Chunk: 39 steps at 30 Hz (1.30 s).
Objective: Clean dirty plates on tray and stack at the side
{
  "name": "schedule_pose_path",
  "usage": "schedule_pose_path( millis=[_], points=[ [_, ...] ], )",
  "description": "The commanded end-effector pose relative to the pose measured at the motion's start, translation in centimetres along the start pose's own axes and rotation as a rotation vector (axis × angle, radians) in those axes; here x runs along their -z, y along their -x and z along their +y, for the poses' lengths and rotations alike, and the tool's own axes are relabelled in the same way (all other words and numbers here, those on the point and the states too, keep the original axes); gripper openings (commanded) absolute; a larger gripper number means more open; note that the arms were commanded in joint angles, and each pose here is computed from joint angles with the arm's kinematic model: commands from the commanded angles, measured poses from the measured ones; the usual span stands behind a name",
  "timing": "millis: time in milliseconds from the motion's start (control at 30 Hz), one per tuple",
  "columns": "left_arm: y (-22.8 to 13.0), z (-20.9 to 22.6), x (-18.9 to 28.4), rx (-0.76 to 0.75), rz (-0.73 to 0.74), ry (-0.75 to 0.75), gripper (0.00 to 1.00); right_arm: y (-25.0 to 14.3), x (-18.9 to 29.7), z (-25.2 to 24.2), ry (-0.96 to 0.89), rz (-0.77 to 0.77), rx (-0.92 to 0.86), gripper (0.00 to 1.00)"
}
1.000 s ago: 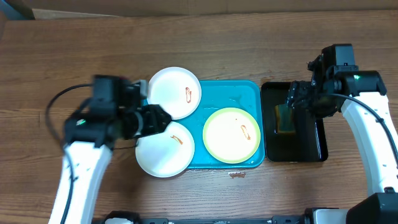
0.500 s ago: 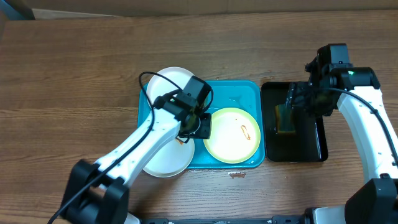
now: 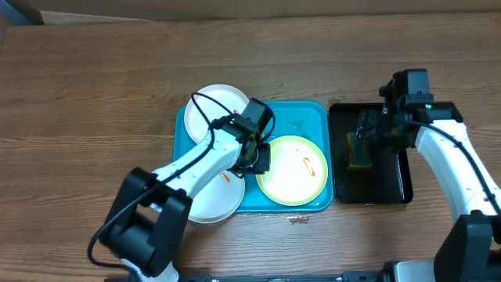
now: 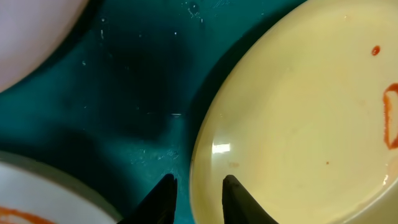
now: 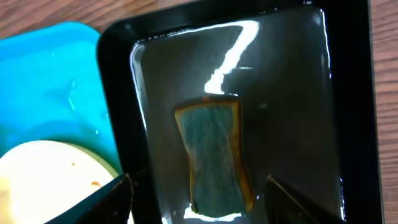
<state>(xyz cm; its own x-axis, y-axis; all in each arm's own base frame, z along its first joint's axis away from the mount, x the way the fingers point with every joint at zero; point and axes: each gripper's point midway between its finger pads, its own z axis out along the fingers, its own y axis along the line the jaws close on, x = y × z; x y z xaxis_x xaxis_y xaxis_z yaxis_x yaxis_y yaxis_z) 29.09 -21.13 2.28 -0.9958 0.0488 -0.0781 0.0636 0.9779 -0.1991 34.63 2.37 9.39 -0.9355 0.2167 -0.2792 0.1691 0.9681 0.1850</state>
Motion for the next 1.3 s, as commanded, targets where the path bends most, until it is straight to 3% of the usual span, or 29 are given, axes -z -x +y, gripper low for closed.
schedule_pose_path(
  millis=[0,333,633,900,967,1000,1067,1167,1200,1233,1267],
  points=[
    [-0.6,0.0,-1.3,0.001,0.036,0.007,0.27,-0.6,-0.8,-0.6,-0.015,0.003,-0.004,0.70],
    [1.5,-1.3,-1.4,-0.016,-0.046,-0.043,0.13,-3.2,-4.3,-1.6,-0.015,0.008,-0.004,0.70],
    [2.7,-1.8,-1.3,-0.069,-0.095,-0.064,0.14,-4.0,-5.3,-1.6,0.002,0.003,-0.002,0.75],
    [2.7,-1.8,-1.3,-0.069,-0.095,-0.063,0.37,-6.1,-6.4,-2.2,-0.007,0.044,-0.007,0.75],
    [2.7,-1.8,-1.3,-0.069,-0.094,-0.063,0.39,-6.5,-6.5,-2.3,-0.009,0.051,-0.008,0.67],
    [2.7,-1.8,-1.3,-0.069,-0.093,-0.063,0.40,-6.5,-6.5,-2.3,-0.008,0.053,-0.008,0.58],
    [2.6,-1.7,-1.3,-0.068,-0.089,-0.060,0.43,-6.7,-6.5,-2.0,0.009,0.062,-0.010,0.25],
    [2.6,-1.7,-1.4,-0.068,-0.088,-0.060,0.47,-6.6,-6.5,-1.7,0.027,0.058,-0.009,0.04],
    [2.6,-1.7,-1.4,-0.068,-0.088,-0.060,0.48,-6.2,-6.5,-1.6,0.030,0.045,-0.007,0.05],
    [2.6,-1.7,-1.4,-0.068,-0.088,-0.060,0.48,-5.9,-6.4,-1.5,0.032,0.037,-0.006,0.12],
    [2.6,-1.7,-1.4,-0.068,-0.088,-0.060,0.49,-5.5,-6.2,-1.4,0.034,0.030,-0.005,0.41]
  ],
)
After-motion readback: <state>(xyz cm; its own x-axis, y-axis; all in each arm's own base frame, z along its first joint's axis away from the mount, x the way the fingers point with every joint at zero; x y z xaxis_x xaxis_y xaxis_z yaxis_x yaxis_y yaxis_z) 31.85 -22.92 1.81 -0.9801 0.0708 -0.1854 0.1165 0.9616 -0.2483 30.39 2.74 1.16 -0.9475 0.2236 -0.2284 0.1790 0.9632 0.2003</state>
